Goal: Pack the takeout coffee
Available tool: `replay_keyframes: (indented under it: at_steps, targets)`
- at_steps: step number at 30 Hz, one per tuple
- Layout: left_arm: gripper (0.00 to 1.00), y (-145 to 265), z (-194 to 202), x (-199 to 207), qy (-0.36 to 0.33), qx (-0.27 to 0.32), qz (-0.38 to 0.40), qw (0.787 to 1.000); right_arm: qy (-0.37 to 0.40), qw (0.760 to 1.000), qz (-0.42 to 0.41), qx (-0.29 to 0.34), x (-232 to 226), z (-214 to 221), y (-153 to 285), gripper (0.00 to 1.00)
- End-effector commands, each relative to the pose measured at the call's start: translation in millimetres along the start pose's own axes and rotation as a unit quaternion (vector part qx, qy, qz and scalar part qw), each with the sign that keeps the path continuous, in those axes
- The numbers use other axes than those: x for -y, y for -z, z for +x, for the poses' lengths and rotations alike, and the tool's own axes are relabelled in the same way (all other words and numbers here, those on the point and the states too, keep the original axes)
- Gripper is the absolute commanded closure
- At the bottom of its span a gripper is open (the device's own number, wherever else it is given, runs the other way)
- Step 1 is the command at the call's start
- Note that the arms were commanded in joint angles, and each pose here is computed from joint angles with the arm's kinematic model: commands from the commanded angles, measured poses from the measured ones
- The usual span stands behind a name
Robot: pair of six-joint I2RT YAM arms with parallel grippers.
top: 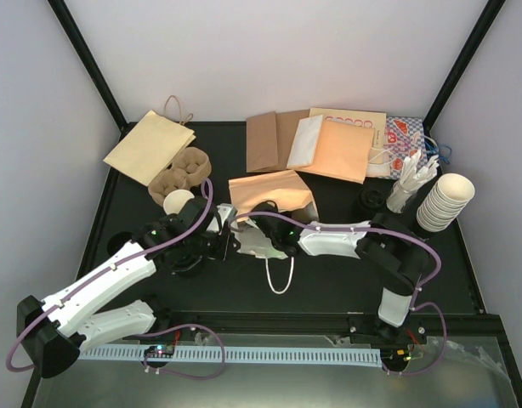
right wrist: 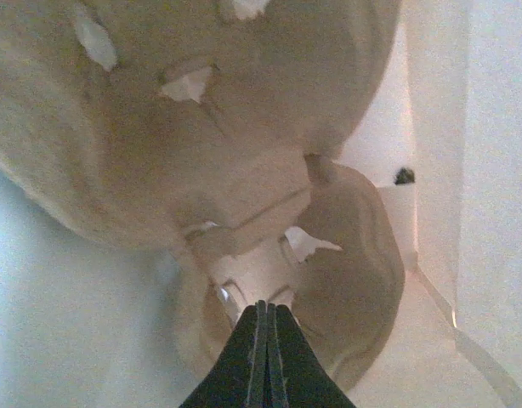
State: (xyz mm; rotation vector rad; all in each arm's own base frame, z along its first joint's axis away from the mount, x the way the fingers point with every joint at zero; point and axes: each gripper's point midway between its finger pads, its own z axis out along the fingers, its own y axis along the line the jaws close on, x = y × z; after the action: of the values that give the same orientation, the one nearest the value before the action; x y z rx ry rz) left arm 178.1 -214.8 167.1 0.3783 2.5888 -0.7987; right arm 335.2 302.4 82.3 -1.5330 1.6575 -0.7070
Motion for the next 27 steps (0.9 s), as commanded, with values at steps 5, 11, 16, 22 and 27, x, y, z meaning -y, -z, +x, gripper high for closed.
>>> replay_keyframes:
  at_steps: [5,11,16,22,27]
  targets:
    - [0.98,13.0,5.5,36.7,0.0,-0.019,0.092,0.996,-0.065,0.998,-0.005,-0.023,18.4,35.5,27.3,0.99]
    - [0.82,20.7,2.0,53.0,-0.002,-0.02,0.129,0.991,-0.057,0.998,-0.027,-0.019,8.5,47.1,42.7,0.99]
    - [0.45,42.7,-15.7,61.4,-0.024,0.008,0.12,0.992,-0.044,0.998,-0.042,-0.006,0.1,39.1,43.9,0.99]
    - [0.18,80.2,-57.2,60.0,-0.041,0.088,0.073,0.993,-0.039,0.998,-0.044,0.003,-1.0,35.2,45.8,0.99]
    - [0.05,90.4,-107.2,37.1,-0.037,0.121,0.019,0.992,-0.039,0.998,-0.051,0.01,-3.8,32.2,46.5,0.99]
